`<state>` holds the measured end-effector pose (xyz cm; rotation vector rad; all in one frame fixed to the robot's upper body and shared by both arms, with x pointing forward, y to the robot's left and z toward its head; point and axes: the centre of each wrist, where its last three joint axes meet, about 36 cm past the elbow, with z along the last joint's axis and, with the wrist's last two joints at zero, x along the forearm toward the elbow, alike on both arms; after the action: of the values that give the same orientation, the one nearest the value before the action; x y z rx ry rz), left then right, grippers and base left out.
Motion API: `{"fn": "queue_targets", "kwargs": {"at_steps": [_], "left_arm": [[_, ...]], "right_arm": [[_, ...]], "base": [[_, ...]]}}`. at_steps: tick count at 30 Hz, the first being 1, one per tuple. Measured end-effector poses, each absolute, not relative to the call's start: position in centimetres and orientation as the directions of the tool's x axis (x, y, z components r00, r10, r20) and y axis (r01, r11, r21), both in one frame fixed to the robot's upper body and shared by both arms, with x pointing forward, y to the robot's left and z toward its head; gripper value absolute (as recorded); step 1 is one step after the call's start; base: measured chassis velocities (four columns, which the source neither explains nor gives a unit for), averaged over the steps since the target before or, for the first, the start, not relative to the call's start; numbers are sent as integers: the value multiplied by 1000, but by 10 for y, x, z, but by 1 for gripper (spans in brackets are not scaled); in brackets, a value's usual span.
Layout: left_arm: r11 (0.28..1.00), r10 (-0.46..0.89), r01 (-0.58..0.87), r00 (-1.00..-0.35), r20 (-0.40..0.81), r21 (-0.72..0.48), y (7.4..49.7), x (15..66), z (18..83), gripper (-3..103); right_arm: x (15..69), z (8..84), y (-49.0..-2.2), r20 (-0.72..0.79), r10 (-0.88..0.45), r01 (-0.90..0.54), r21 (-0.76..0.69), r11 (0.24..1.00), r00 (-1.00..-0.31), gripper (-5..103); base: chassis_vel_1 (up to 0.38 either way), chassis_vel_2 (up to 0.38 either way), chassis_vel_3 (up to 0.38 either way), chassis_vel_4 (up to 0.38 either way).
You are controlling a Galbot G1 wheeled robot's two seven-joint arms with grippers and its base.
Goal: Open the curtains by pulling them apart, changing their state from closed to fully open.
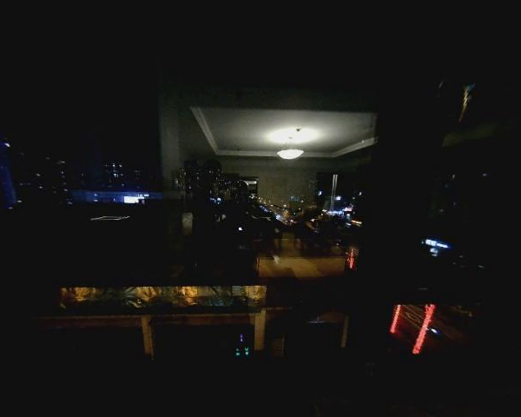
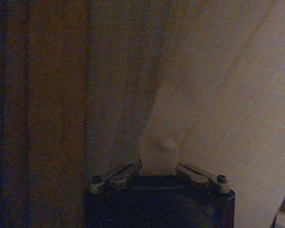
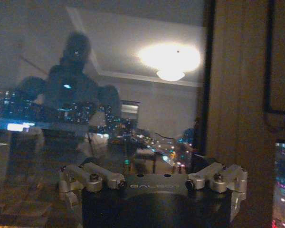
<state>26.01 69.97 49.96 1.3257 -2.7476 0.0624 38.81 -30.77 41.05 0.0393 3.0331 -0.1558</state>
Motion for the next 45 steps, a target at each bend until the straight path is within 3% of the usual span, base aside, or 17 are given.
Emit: {"fn": "queue_targets", "kwargs": {"at_steps": [10, 19, 28, 31, 35, 37, 39, 40, 42, 43, 44, 45], "left_arm": [[592, -804, -805, -588, 85, 36, 751, 265, 516, 2], [566, -823, -824, -562, 87, 34, 767, 266, 526, 2], [492, -868, -870, -487, 99, 27, 782, 257, 539, 2], [416, -904, -910, -412, 113, 8, 785, 255, 537, 2], [378, -919, -926, -376, 120, -6, 787, 252, 540, 2], [385, -916, -923, -383, 118, -4, 786, 252, 542, 2], [469, -878, -883, -467, 108, -3, 778, 251, 545, 2], [469, -878, -883, -467, 108, -3, 778, 251, 545, 2], [577, -814, -817, -573, 95, 11, 760, 253, 542, 2], [577, -814, -817, -573, 95, 11, 760, 253, 542, 2], [618, -784, -786, -615, 87, 18, 749, 255, 540, 0], [676, -736, -737, -673, 80, 23, 725, 262, 541, 5]], "right_arm": [[378, 411, -308, -97, 14, 24, -93, 995, -995, 100], [377, 412, -306, -107, 2, 12, -91, 996, -994, 100], [378, 412, -300, -111, -16, -7, -86, 996, -994, 100], [378, 413, -300, -114, -19, -9, -85, 996, -993, 100], [376, 412, -300, -115, -21, -11, -83, 996, -993, 100], [375, 412, -300, -116, -22, -12, -83, 996, -993, 100], [375, 411, -299, -120, -26, -16, -83, 996, -992, 100], [375, 411, -299, -120, -26, -16, -83, 996, -992, 100], [374, 412, -298, -124, -38, -27, -83, 996, -992, 100], [374, 412, -298, -124, -38, -27, -83, 996, -992, 100], [374, 412, -297, -124, -42, -32, -84, 996, -991, 100], [374, 413, -297, -125, -47, -37, -84, 996, -991, 100]], "base": [[0, 0, 0, 0], [0, 0, 0, 0], [0, 0, 0, 0], [0, 0, 0, 0], [0, 0, 0, 0], [0, 0, 0, 0], [0, 0, 0, 0], [0, 0, 0, 0], [0, 0, 0, 0], [0, 0, 0, 0], [0, 0, 0, 0], [0, 0, 0, 0]]}}
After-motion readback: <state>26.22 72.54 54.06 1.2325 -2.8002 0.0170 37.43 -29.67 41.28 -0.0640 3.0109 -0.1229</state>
